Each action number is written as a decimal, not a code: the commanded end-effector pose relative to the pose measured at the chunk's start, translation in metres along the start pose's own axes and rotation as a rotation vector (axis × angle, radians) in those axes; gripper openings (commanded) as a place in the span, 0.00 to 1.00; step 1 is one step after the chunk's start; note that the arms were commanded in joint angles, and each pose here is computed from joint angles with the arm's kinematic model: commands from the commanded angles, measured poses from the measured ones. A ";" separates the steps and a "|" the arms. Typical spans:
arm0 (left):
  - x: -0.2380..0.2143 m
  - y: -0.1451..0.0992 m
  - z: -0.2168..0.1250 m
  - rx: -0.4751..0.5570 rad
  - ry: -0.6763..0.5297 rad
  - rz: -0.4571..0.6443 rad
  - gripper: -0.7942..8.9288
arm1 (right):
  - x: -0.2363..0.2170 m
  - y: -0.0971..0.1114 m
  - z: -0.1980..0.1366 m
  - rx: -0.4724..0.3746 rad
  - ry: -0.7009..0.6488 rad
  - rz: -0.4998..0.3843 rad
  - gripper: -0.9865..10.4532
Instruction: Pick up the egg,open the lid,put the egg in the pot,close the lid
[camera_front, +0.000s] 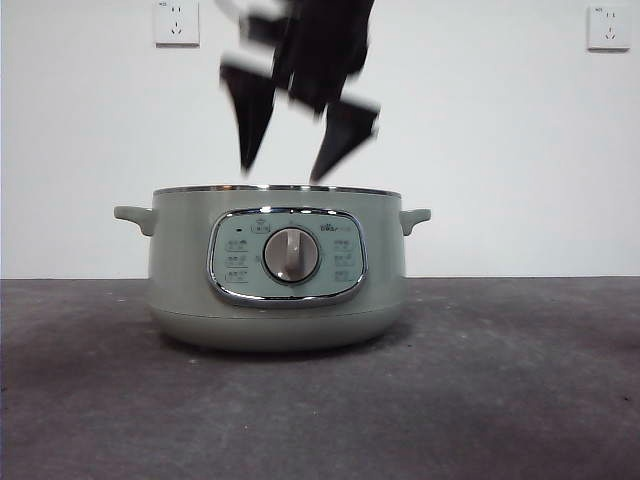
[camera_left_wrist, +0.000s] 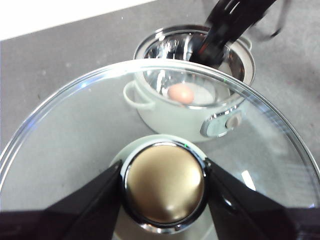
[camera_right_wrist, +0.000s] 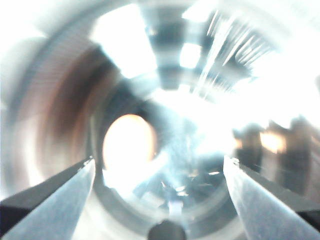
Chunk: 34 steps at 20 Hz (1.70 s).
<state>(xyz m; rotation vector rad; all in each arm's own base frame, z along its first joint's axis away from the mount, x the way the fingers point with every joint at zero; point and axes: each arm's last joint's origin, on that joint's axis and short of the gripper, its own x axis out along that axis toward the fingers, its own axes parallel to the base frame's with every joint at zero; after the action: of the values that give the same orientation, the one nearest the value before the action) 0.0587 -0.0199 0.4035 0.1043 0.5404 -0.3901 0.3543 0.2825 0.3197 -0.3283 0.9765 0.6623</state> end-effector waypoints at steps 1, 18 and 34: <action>0.000 0.001 0.012 0.039 -0.085 0.003 0.07 | -0.051 0.004 -0.001 -0.004 -0.065 -0.003 0.47; 0.176 -0.021 0.084 0.168 -0.094 -0.245 0.07 | -0.226 0.014 -0.134 -0.023 -0.081 0.006 0.47; 0.292 -0.037 0.113 0.201 0.086 -0.283 0.07 | -0.177 0.012 -0.280 0.193 -0.094 -0.022 0.47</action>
<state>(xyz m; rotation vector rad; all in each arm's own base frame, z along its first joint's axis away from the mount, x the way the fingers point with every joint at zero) 0.3290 -0.1731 0.3369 0.2379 0.6727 -0.7065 0.0934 0.0752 0.3226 -0.1499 0.9349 0.5615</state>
